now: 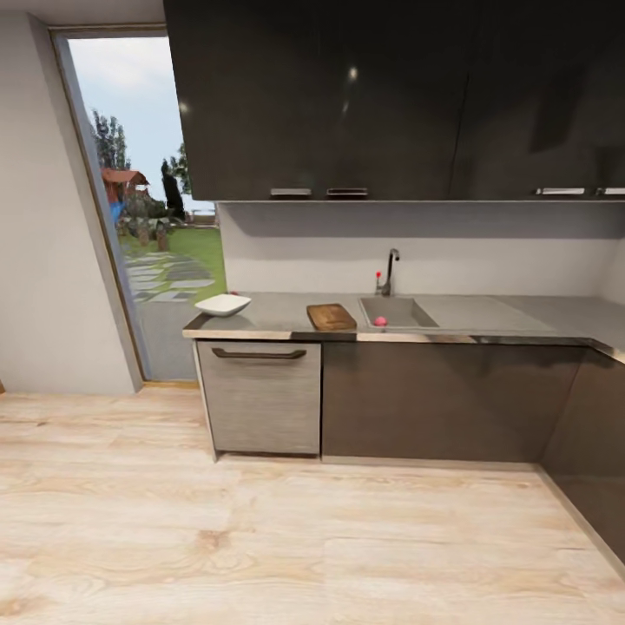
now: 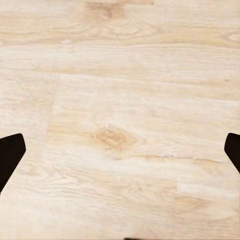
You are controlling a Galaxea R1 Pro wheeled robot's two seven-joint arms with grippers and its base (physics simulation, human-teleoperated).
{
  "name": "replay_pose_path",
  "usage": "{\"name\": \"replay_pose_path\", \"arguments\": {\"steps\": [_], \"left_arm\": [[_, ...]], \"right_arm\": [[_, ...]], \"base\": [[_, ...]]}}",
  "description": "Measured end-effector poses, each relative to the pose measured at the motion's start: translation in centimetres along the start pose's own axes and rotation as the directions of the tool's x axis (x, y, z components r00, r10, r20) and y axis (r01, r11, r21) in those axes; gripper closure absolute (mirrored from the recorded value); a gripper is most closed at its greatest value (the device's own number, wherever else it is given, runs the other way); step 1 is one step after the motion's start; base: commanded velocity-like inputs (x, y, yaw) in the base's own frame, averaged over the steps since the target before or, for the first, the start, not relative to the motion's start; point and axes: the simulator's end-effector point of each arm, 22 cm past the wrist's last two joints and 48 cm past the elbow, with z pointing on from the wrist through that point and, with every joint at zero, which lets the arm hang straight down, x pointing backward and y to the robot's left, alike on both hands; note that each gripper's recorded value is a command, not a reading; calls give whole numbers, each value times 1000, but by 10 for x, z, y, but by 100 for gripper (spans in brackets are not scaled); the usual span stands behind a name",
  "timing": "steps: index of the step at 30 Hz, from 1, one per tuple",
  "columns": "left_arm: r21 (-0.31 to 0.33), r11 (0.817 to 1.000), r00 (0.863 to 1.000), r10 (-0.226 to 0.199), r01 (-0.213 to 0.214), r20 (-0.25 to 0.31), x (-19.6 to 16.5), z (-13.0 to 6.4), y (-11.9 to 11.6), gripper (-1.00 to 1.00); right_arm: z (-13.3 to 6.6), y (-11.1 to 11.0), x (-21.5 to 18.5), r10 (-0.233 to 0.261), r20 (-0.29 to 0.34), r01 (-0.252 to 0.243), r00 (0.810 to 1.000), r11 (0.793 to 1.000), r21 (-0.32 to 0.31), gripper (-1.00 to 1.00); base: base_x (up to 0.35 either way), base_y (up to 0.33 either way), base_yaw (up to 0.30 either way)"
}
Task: In the kitchen, take the Vidalia onion out of the sink, dice it on the chopping board with the paring knife, put the diced onion into the bowl on the countertop, then place both the paring knife and the chopping board into the sink.
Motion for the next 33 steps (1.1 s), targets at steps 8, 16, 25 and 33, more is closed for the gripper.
{"name": "replay_pose_path", "arguments": {"steps": [8,16,25,33], "left_arm": [[0,1000,1000,1,-1,-3,2,0,0,-100],[1,1000,1000,0,0,-3,2,0,-1,-100],[2,1000,1000,1,-1,-4,2,0,-1,-100],[2,1000,1000,1,-1,-4,2,0,-1,-100]], "right_arm": [[0,0,0,0,0,0,1000,1000,0,-100],[0,0,0,0,0,0,1000,1000,0,-100],[0,0,0,0,0,0,1000,1000,1,-100],[0,0,1,-2,-2,2,1000,1000,0,-100]], "base": [[322,0,0],[322,0,0],[322,0,0],[322,0,0]]}}
